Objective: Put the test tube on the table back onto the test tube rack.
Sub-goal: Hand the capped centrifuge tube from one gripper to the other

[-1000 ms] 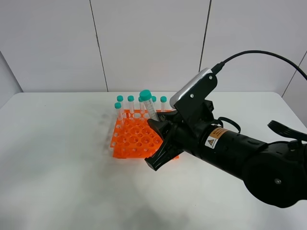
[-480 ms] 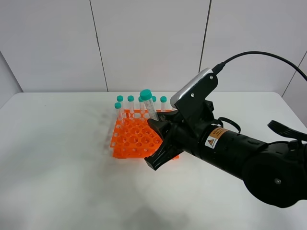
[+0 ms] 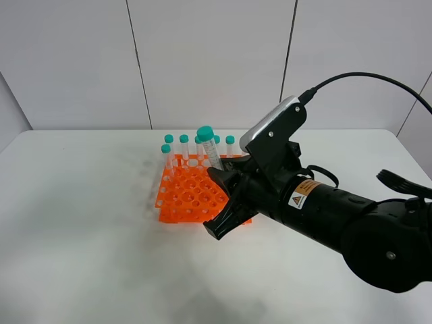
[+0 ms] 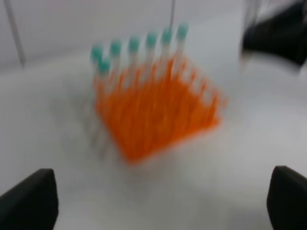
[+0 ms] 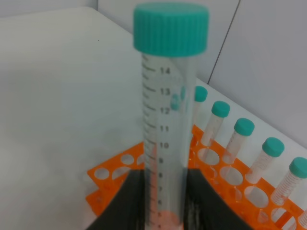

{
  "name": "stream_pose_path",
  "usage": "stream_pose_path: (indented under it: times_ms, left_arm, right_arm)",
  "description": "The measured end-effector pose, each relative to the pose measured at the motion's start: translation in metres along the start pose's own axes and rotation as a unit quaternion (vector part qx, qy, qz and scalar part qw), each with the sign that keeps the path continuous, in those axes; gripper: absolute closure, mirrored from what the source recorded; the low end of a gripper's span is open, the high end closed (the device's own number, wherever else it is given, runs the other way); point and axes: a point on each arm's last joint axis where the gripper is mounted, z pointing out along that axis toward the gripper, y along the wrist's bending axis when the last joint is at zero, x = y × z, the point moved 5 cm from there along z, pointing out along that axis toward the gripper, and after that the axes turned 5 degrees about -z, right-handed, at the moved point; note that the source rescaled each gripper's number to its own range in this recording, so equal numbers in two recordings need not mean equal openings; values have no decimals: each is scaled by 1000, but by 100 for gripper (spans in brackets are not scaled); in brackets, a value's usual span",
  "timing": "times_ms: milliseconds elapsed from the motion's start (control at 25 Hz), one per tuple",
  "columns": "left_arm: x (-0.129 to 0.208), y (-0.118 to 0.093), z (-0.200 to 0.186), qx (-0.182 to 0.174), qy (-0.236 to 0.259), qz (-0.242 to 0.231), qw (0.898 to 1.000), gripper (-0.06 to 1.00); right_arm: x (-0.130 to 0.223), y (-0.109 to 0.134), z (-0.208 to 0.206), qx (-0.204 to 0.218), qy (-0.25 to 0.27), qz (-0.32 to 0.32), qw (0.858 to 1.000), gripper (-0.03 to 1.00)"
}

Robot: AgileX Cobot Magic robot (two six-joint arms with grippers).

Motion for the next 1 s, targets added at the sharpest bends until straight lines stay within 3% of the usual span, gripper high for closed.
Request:
stream_pose_path:
  times_ms: [120, 400, 640, 1000]
  left_arm:
    - [-16, 0, 6, 1, -40, 6, 999, 0]
    - [-38, 11, 54, -14, -16, 18, 1000, 0]
    - [-55, 9, 104, 18, 12, -11, 1000, 12]
    - [-46, 6, 156, 70, 43, 3, 997, 14]
  right_arm:
    - [0, 0, 0, 0, 0, 0, 1000, 94]
    - [0, 0, 0, -1, 2, 0, 1000, 94]
    - [1, 1, 0, -3, 3, -1, 1000, 94]
    - [-1, 5, 0, -18, -3, -27, 999, 94]
